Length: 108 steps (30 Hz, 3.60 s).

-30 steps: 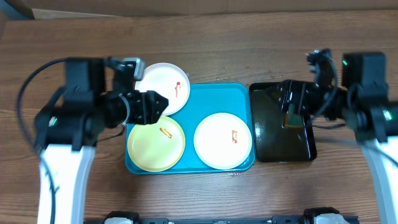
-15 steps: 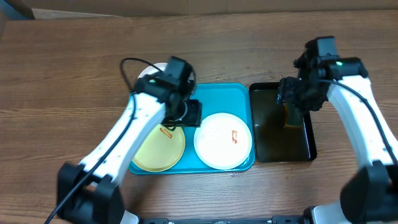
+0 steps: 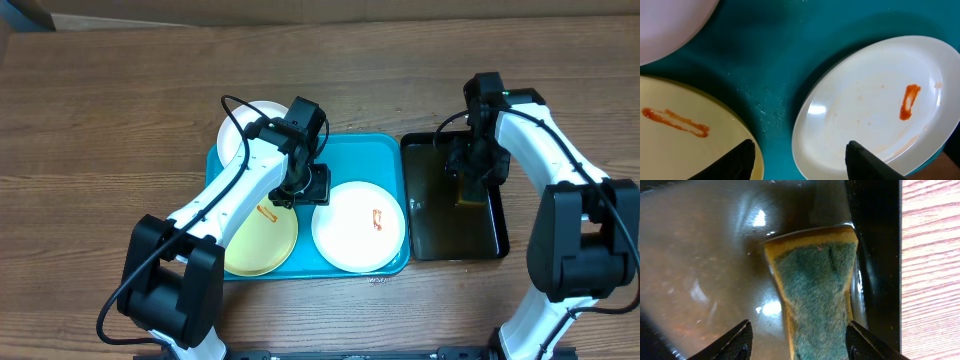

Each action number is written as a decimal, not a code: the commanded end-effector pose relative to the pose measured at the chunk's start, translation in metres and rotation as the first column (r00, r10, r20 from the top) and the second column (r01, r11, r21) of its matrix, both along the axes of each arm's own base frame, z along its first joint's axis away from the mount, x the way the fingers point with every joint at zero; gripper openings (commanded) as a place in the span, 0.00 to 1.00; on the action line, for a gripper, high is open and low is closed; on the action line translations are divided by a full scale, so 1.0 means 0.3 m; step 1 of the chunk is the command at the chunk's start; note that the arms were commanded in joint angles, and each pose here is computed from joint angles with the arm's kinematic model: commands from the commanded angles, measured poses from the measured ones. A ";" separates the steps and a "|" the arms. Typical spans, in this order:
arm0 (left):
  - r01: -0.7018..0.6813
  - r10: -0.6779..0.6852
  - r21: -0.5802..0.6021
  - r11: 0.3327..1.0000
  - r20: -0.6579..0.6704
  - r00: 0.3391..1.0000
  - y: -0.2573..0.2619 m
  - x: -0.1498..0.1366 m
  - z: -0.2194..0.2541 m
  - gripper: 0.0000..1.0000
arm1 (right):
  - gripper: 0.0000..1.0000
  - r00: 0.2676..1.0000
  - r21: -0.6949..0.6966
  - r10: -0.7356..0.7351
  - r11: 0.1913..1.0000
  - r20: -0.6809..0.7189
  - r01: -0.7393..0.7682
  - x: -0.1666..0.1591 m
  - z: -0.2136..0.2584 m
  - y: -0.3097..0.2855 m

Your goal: Clean dirty plates on tray and stack at the side

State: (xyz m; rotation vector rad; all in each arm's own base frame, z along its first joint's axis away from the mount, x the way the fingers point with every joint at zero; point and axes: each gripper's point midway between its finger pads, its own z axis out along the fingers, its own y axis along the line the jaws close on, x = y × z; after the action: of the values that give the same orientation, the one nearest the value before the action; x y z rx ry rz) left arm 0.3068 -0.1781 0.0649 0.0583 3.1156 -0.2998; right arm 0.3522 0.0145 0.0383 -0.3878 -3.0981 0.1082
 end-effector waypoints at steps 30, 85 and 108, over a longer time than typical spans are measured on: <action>-0.017 0.015 0.034 0.999 0.051 0.999 0.010 0.043 -0.012 0.63 | 0.54 0.999 0.081 -0.012 0.997 -0.052 0.017 -0.054 -0.049 0.045; -0.037 0.036 0.065 0.997 0.030 0.999 0.030 0.005 -0.080 0.63 | 0.38 0.997 0.104 0.026 0.994 -0.070 -0.019 -0.089 -0.091 0.070; -0.047 0.046 0.036 0.998 0.054 0.997 0.008 -0.019 -0.179 0.28 | 0.35 0.998 0.104 0.030 0.994 -0.060 -0.024 -0.081 -0.092 0.074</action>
State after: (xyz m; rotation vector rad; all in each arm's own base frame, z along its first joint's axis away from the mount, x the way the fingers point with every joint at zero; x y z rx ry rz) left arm 0.3093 -0.1770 0.0206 0.0017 3.0360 -0.2517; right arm 0.3292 0.0339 0.0129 -0.3361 -3.0364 -0.0243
